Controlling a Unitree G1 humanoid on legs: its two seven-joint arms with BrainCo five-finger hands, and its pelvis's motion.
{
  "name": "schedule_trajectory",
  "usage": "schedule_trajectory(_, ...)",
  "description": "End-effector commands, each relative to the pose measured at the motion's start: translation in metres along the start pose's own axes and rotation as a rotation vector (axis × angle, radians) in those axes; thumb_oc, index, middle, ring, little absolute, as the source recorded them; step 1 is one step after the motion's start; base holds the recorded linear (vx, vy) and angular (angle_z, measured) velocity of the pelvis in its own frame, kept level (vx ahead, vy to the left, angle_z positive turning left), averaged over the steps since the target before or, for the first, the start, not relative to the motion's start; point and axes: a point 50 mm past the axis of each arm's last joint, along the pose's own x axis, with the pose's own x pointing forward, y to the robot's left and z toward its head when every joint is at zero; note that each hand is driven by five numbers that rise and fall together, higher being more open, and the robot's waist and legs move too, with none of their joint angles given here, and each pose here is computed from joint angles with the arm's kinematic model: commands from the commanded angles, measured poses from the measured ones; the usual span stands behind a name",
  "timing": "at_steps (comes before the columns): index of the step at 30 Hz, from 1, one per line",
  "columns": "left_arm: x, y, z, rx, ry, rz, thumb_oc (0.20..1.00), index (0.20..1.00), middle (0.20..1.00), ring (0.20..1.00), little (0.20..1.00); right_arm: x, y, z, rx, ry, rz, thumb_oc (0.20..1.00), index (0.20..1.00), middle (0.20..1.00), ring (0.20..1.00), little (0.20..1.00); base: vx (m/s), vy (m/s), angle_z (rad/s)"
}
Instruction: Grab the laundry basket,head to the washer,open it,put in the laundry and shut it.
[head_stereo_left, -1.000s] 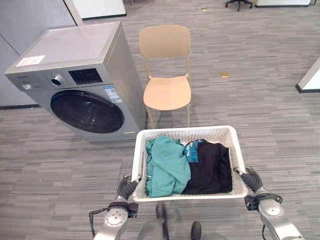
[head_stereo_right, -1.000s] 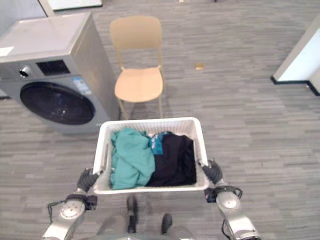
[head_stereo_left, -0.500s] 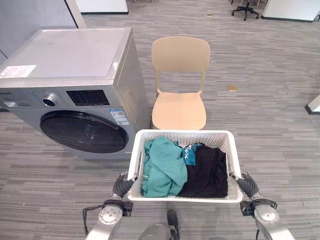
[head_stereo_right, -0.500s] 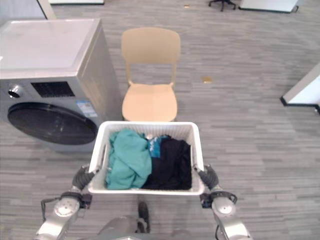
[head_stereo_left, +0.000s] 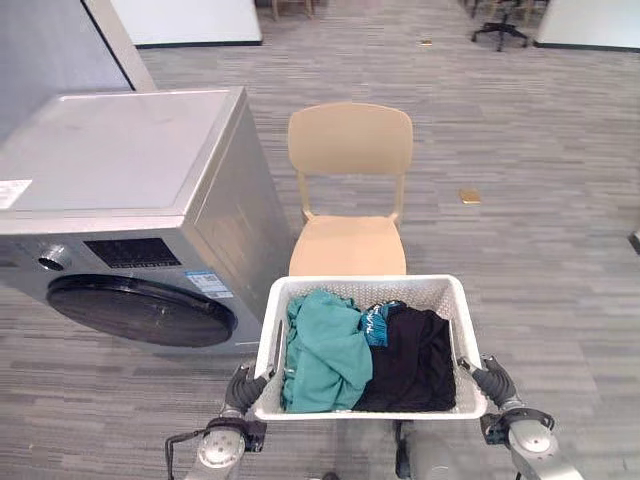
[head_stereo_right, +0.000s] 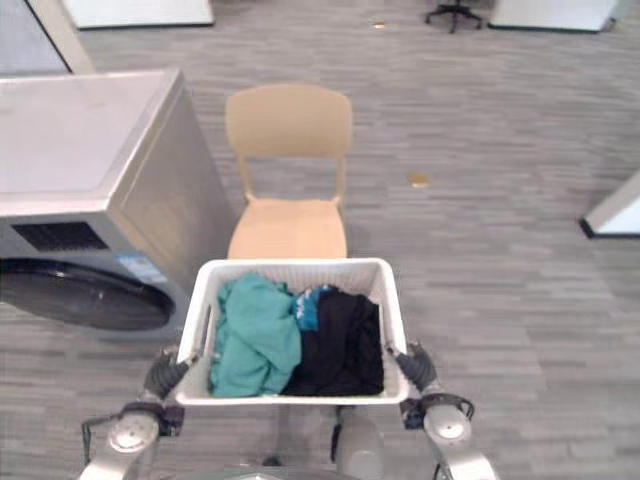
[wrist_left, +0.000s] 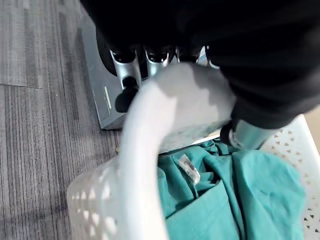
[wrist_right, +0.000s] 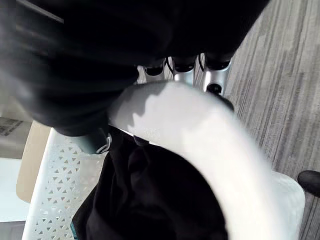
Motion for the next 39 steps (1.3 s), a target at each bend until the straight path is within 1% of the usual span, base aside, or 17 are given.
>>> schedule_trajectory(1,0.009,0.006,0.046,-0.073,-0.224,0.011,0.2,0.2,0.2,0.2,0.2,0.009,-0.02,0.065,0.071,-0.318,-0.04,0.2,0.2,0.2,0.2,0.2,0.21,-0.197,0.22)
schedule_trajectory(7,0.018,0.009,0.046,-0.06,-0.206,0.049,0.2,0.2,0.2,0.2,0.2,0.01,-0.031,0.064,0.031,-0.306,-0.083,0.2,0.2,0.2,0.2,0.2,0.16,-0.058,0.09)
schedule_trajectory(12,0.022,0.019,0.046,-0.06,-0.197,0.12,0.2,0.2,0.2,0.2,0.2,0.019,-0.023,0.066,-0.013,-0.298,-0.066,0.2,0.2,0.2,0.2,0.2,0.13,0.098,-0.21)
schedule_trajectory(17,0.025,0.022,0.042,-0.028,-0.179,0.146,0.2,0.2,0.2,0.2,0.2,0.023,-0.017,0.069,-0.02,-0.303,-0.06,0.2,0.2,0.2,0.2,0.2,0.12,0.178,-0.2)
schedule_trajectory(19,0.032,0.026,0.054,0.009,-0.212,0.172,0.2,0.2,0.2,0.2,0.2,0.03,-0.01,0.076,0.008,-0.321,-0.066,0.2,0.2,0.2,0.2,0.2,0.05,0.273,-0.01)
schedule_trajectory(22,0.041,0.026,0.076,0.009,-0.282,0.193,0.2,0.2,0.2,0.2,0.2,0.039,-0.001,0.089,0.034,-0.354,-0.072,0.2,0.2,0.2,0.2,0.2,-0.13,0.183,-0.04)
schedule_trajectory(23,0.047,0.026,0.096,0.007,-0.346,0.205,0.2,0.2,0.2,0.2,0.2,0.047,0.006,0.104,0.042,-0.393,-0.069,0.2,0.2,0.2,0.2,0.2,-0.26,0.169,-0.12)
schedule_trajectory(24,0.05,0.025,0.105,0.005,-0.376,0.213,0.2,0.2,0.2,0.2,0.2,0.05,0.01,0.112,0.046,-0.412,-0.068,0.2,0.2,0.2,0.2,0.2,-0.22,0.113,-0.15)
schedule_trajectory(25,0.05,0.025,0.106,0.005,-0.377,0.213,0.2,0.2,0.2,0.2,0.2,0.051,0.01,0.112,0.047,-0.413,-0.068,0.2,0.2,0.2,0.2,0.2,-0.19,0.076,-0.12)
schedule_trajectory(26,0.056,0.022,0.122,-0.005,-0.421,0.225,0.2,0.2,0.2,0.2,0.2,0.057,0.019,0.128,0.051,-0.447,-0.062,0.2,0.2,0.2,0.2,0.2,-0.16,0.061,0.02)
schedule_trajectory(29,0.066,0.017,0.146,-0.025,-0.475,0.249,0.2,0.2,0.2,0.2,0.2,0.066,0.032,0.152,0.055,-0.494,-0.063,0.2,0.2,0.2,0.2,0.2,-0.11,0.07,0.04)
schedule_trajectory(31,0.069,0.015,0.154,-0.029,-0.494,0.257,0.2,0.2,0.2,0.2,0.2,0.069,0.037,0.16,0.048,-0.508,-0.059,0.2,0.2,0.2,0.2,0.2,-0.04,0.042,0.1)
schedule_trajectory(32,0.073,0.013,0.163,-0.037,-0.505,0.267,0.2,0.2,0.2,0.2,0.2,0.073,0.04,0.169,0.042,-0.524,-0.063,0.2,0.2,0.2,0.2,0.2,-0.05,0.037,0.1)
schedule_trajectory(33,0.081,0.014,0.182,-0.036,-0.529,0.294,0.2,0.2,0.2,0.2,0.2,0.079,0.045,0.185,0.003,-0.549,-0.073,0.2,0.2,0.2,0.2,0.2,0.02,0.046,0.02)
schedule_trajectory(39,0.092,0.015,0.227,-0.014,-0.593,0.338,0.2,0.2,0.2,0.2,0.2,0.091,0.054,0.218,-0.082,-0.591,-0.105,0.2,0.2,0.2,0.2,0.2,0.02,0.025,0.05)
